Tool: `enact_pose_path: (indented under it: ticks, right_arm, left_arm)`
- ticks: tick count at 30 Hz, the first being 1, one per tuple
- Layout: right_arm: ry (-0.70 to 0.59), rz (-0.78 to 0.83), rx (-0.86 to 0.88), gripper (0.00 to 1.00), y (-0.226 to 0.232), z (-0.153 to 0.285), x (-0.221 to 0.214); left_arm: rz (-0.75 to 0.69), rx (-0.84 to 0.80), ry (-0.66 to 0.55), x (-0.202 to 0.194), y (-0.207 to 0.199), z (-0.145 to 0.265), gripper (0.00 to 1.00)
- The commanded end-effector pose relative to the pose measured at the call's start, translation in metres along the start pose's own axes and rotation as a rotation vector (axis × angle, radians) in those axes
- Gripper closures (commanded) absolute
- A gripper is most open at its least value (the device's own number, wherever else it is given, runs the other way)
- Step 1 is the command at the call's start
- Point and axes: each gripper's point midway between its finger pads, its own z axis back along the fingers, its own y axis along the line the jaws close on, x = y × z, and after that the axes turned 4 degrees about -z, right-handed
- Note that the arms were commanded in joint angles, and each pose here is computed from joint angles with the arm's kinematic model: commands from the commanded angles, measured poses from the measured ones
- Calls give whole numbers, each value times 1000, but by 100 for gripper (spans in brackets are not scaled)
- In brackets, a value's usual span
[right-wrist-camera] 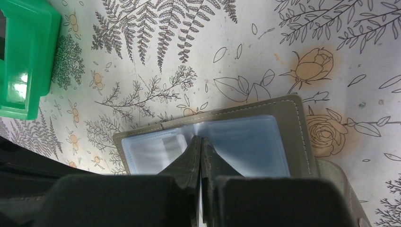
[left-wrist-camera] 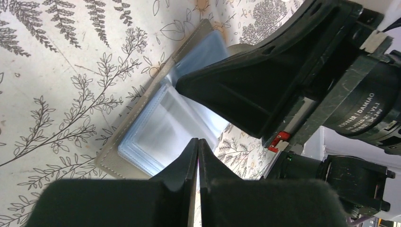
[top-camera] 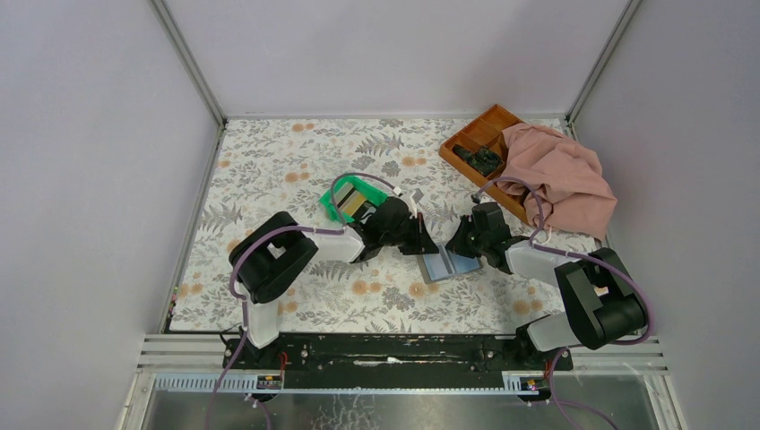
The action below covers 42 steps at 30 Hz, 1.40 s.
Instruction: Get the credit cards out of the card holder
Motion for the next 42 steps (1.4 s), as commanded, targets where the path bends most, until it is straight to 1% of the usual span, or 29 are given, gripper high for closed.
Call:
enact_pose_path:
  ticks: [1, 5, 6, 7, 8, 13, 16, 19, 25, 32, 42]
  right_arm:
    - [85, 3, -33, 100, -14, 1, -25]
    - [85, 6, -37, 100, -15, 0, -25]
    - [85, 4, -36, 100, -14, 0, -24]
    - [86, 5, -36, 100, -14, 0, -25]
    - [86, 4, -36, 100, -15, 0, -25]
    - [85, 5, -34, 100, -14, 0, -24]
    - [85, 5, -35, 100, -14, 0, -24]
    - [82, 4, -34, 100, -13, 0, -23]
    - [84, 6, -38, 100, -14, 1, -24]
    - [81, 7, -38, 100, -14, 0, -23]
    - [80, 9, -43, 100, -15, 1, -23]
  left_arm:
    - [-35, -52, -47, 15, -19, -2, 94]
    - [-37, -39, -44, 8, -16, 3, 93]
    - [-39, -31, -44, 5, -14, 6, 91]
    - [-39, -24, -45, 3, -13, 9, 85]
    - [-36, -16, -47, 1, -10, 12, 81]
    - [-23, 14, -40, -10, 3, 19, 77]
    - [-14, 16, -36, -14, 7, 18, 77]
    - [-16, 18, -36, -14, 8, 16, 83]
    - [-26, -1, -39, -7, -1, 15, 89]
    - [-32, -5, -42, -3, -5, 14, 90]
    - [-11, 1, -14, -13, 5, 5, 91]
